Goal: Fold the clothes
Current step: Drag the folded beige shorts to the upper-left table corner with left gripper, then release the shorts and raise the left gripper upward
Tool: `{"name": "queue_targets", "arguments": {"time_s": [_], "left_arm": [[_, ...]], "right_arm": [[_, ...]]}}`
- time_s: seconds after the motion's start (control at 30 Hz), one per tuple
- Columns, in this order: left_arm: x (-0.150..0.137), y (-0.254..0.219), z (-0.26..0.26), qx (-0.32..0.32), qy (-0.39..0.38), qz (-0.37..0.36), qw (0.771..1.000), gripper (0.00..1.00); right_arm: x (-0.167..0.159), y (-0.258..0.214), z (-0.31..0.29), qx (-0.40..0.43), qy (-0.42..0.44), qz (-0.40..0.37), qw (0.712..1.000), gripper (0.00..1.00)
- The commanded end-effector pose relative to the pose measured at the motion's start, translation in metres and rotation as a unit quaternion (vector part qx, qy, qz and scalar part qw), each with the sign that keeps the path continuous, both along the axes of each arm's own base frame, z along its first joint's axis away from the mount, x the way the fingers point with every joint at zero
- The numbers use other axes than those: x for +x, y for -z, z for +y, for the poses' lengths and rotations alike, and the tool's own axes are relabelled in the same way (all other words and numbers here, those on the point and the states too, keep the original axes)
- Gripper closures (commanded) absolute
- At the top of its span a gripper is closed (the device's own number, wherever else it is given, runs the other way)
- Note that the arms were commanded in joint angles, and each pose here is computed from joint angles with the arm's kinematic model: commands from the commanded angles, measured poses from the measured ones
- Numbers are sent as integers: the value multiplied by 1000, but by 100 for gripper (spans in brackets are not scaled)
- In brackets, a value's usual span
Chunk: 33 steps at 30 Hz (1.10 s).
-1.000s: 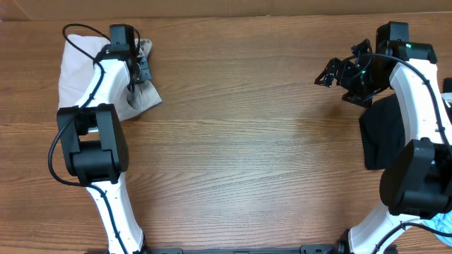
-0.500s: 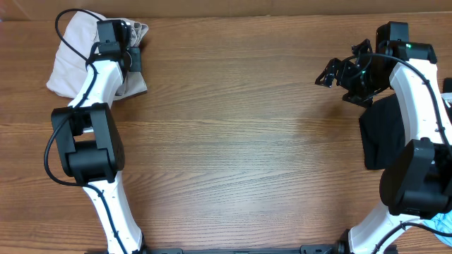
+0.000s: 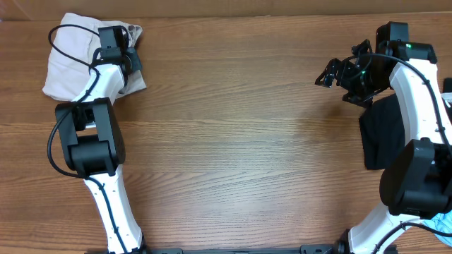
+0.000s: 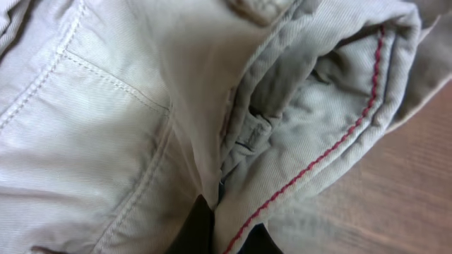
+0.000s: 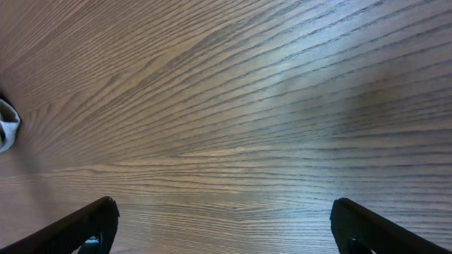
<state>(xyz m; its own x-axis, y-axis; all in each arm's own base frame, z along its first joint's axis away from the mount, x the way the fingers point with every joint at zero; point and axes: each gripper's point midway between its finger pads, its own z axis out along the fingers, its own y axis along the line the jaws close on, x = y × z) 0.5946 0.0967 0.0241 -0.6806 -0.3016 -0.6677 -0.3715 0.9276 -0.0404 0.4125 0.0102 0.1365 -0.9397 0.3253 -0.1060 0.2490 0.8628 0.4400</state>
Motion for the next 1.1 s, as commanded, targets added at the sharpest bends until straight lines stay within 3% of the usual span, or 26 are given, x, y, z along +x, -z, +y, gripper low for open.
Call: {"name": "queue_targets", "arguments": {"time_s": [0.0, 0.23, 0.27, 0.3, 0.33, 0.37, 0.4, 0.43, 0.53, 0.9, 1.07], "left_arm": [[0, 19, 11, -35, -55, -8, 998, 96], [2, 17, 12, -35, -56, -14, 998, 96], [2, 16, 12, -35, -56, -16, 998, 89], [3, 16, 12, -35, -56, -17, 998, 75], [3, 15, 12, -34, -56, -18, 998, 54], [3, 14, 12, -32, -53, -18, 998, 25], [3, 11, 12, -31, -51, -18, 998, 5], [3, 6, 12, -27, -46, -18, 998, 0], [5, -23, 11, -5, -19, -24, 1000, 0], [-11, -214, 6, 39, 13, -159, 986, 0], [-20, -238, -25, 28, 110, -164, 980, 0]], "right_arm": [[5, -20, -3, -8, 2, -30, 1000, 1], [5, -20, -2, -8, 2, -29, 1000, 1], [5, -20, -2, -8, 2, -29, 1000, 1], [5, -20, -2, -8, 2, -29, 1000, 1], [5, -20, -2, -8, 2, -29, 1000, 1], [5, -20, -2, -8, 2, -29, 1000, 1], [5, -20, -2, -7, 2, -29, 1000, 1], [4, -20, -2, -8, 2, -28, 1000, 1], [4, -20, -2, -7, 2, -27, 1000, 1], [4, -20, -2, -7, 2, -27, 1000, 0], [4, -20, -2, -7, 2, -28, 1000, 0]]}}
